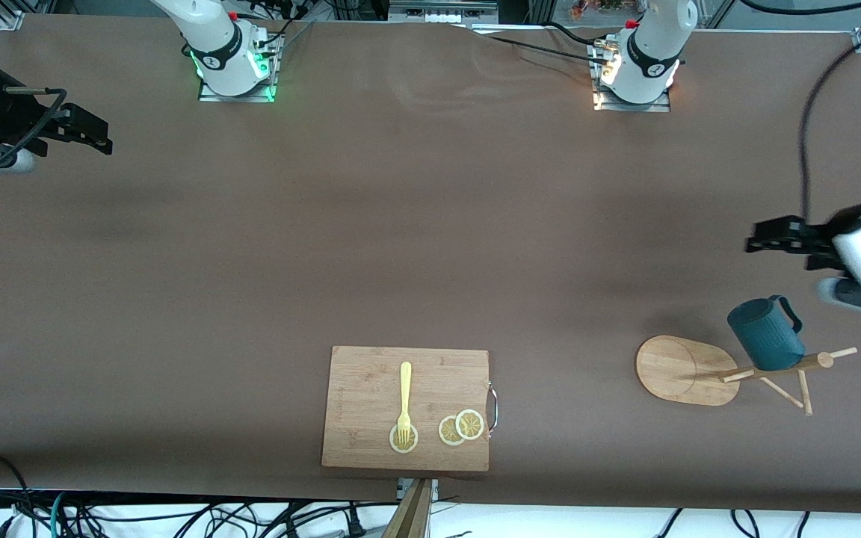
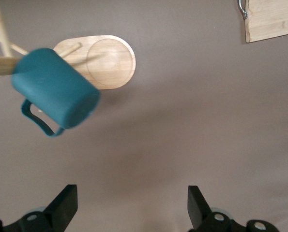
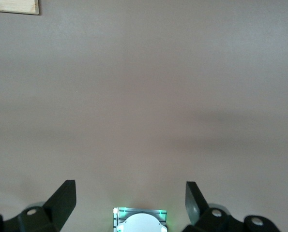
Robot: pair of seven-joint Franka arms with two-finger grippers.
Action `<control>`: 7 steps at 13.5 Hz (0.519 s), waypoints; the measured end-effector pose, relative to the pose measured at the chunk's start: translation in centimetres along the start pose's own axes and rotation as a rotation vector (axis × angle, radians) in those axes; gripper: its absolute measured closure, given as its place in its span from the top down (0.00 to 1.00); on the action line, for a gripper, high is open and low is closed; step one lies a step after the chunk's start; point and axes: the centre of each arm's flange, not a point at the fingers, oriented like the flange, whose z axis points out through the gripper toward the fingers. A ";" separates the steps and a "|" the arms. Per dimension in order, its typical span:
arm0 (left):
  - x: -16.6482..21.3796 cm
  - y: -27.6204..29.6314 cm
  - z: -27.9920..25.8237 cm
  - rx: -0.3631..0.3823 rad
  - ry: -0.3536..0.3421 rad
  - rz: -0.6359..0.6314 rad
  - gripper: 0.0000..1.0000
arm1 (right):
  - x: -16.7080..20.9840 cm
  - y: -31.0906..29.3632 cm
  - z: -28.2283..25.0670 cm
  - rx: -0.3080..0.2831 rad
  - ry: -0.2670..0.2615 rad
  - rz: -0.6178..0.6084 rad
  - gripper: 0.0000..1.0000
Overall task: Pass cup and hang on rack
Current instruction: 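Open the left gripper and raise it away from the rack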
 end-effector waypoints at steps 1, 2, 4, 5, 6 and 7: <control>0.2 2.6 0.0 0.034 0.023 0.002 1.00 | 0.0 0.1 0.0 0.000 0.000 0.001 1.00; 0.3 4.3 -0.2 0.052 0.079 0.005 1.00 | 0.0 0.1 0.0 0.000 0.000 0.002 1.00; -1.4 4.2 -0.3 0.061 0.195 -0.013 1.00 | 0.0 0.1 -0.1 0.001 0.002 0.002 1.00; -2.9 3.1 -0.1 0.064 0.215 -0.036 1.00 | 0.0 0.1 -0.1 0.001 0.002 0.002 1.00; -4.5 2.1 0.0 0.065 0.216 -0.057 1.00 | 0.0 0.0 -0.1 0.001 0.003 0.001 1.00; -5.9 1.4 -0.1 0.068 0.212 -0.074 1.00 | 0.0 -0.1 -0.2 0.001 0.004 -0.001 1.00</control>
